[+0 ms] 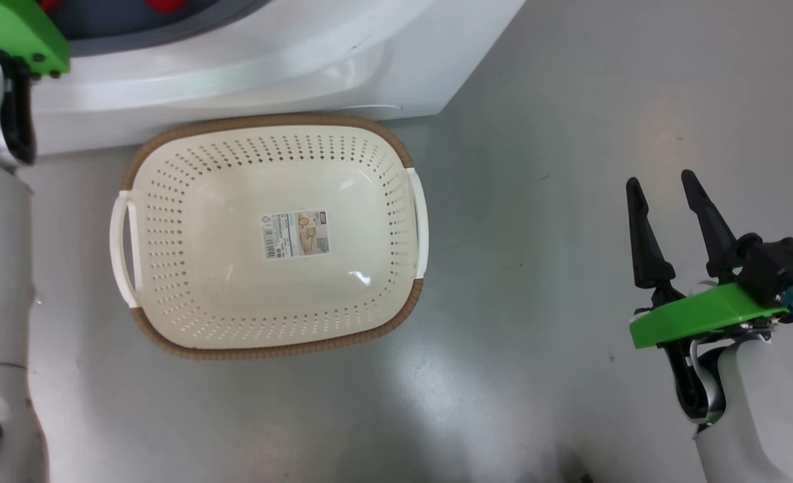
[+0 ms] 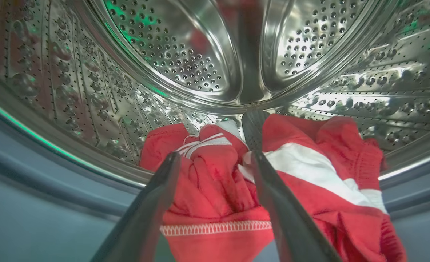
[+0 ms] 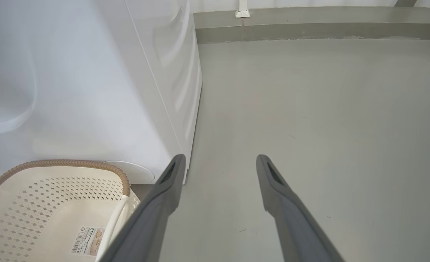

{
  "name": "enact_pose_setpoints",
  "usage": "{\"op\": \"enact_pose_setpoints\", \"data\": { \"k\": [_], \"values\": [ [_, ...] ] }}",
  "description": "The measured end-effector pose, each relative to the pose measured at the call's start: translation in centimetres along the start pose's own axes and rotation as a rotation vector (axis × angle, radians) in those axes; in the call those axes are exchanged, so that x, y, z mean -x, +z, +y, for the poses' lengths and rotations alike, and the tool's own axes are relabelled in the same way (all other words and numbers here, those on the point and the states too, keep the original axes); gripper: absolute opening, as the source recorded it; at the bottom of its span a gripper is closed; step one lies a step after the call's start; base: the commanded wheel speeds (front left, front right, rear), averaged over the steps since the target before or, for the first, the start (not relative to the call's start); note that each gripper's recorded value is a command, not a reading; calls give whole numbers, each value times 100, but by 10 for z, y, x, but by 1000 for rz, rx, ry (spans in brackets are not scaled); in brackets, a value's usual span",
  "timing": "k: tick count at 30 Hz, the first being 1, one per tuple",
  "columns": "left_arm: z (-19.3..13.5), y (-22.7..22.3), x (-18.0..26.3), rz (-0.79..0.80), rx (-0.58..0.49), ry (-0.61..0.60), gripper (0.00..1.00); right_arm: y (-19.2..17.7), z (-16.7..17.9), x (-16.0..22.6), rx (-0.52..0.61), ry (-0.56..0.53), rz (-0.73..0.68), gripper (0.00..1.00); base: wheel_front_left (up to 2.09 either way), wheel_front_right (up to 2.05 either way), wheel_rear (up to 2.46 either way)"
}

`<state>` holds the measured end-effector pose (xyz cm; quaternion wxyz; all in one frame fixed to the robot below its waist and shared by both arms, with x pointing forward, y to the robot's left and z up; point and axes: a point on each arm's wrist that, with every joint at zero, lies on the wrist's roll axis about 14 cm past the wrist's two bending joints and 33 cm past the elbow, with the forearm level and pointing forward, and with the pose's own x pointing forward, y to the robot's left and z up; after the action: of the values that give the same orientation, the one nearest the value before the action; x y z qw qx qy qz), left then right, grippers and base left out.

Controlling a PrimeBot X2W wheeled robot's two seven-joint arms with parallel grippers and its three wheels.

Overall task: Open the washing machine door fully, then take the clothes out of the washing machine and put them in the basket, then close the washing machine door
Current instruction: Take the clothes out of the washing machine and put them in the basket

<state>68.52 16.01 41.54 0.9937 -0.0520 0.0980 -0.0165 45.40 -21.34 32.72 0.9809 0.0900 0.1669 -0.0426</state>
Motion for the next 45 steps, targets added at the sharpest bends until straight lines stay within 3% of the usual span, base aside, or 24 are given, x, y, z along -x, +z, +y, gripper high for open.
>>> {"op": "enact_pose_setpoints", "data": {
  "k": [18, 30, 31, 32, 33, 34, 45],
  "values": [
    [13, -54, -1, 341, -123, 72, 100, 6, -3, 3, -53, -11, -8, 100, 0, 0, 0],
    [13, -70, -2, 400, -141, 71, 100, 15, 0, 2, -54, 0, -36, 100, 0, 0, 0],
    [13, -70, -3, 400, -142, 64, 84, 14, 0, 2, -55, 2, -36, 100, 0, 0, 0],
    [13, -71, -3, 400, -143, 64, 40, 14, 1, 2, -57, 4, -36, 100, 0, 0, 0],
    [13, -72, -3, 401, -145, 59, 15, 14, 1, 2, -57, 6, -36, 100, 0, 0, 0],
    [13, -73, -3, 405, -145, 55, 0, 14, 2, 2, -57, 7, -37, 100, 0, 0, 0],
    [2, -61, -9, 318, -90, -11, 0, 13, 6, -1, -60, 19, -37, 100, 0, 0, 0]
  ]
}}
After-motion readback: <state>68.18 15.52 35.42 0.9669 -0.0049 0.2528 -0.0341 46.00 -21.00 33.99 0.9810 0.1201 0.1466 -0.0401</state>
